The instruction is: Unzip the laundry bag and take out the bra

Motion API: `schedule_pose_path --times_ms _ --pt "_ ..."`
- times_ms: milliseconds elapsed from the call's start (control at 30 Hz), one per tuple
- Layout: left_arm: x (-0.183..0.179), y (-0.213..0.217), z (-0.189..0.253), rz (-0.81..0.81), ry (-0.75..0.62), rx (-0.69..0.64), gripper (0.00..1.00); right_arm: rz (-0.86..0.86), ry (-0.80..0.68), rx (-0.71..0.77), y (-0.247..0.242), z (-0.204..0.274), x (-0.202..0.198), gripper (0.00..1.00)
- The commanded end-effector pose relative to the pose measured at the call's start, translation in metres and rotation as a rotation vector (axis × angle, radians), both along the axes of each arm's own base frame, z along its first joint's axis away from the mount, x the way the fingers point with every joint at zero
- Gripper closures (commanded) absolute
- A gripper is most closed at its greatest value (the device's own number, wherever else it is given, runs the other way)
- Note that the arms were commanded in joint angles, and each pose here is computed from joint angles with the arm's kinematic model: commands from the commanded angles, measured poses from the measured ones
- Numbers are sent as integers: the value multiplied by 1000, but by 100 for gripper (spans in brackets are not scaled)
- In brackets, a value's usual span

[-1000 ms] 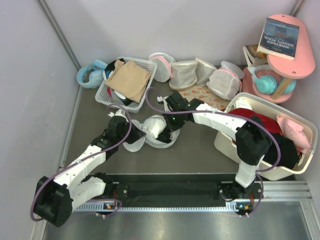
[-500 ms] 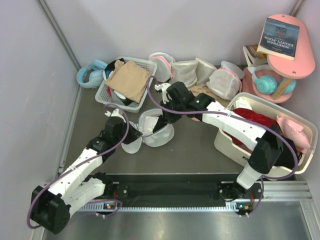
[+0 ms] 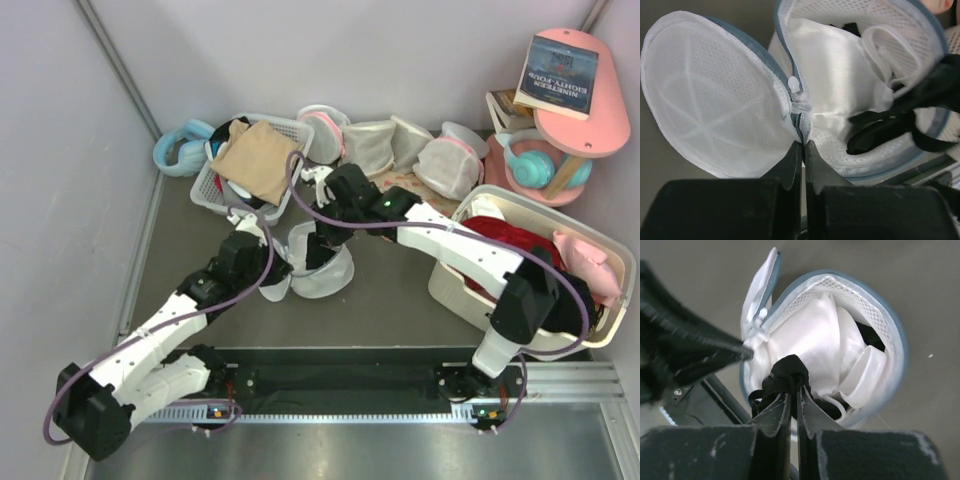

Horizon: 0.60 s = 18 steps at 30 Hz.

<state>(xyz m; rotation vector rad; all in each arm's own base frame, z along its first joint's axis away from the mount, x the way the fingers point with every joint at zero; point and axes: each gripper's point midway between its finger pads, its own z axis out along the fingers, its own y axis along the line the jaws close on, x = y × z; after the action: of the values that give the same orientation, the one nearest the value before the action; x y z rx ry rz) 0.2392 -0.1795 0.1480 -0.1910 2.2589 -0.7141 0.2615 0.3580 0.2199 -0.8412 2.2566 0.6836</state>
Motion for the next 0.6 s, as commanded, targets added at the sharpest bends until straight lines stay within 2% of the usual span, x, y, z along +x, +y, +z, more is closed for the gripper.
schedule_pose_path --times_ms 0,100,267,567 --pt "1 -28 21 -108 -131 47 100 41 28 -8 28 -19 1 100" --pt "-11 -46 11 -180 -136 94 100 54 23 -6 36 -17 5 100" --pt "-18 -55 -12 -206 -102 166 100 48 2 69 44 9 5 100" --pt "-23 -45 -26 -193 -98 224 100 -101 -140 286 11 98 6 100"
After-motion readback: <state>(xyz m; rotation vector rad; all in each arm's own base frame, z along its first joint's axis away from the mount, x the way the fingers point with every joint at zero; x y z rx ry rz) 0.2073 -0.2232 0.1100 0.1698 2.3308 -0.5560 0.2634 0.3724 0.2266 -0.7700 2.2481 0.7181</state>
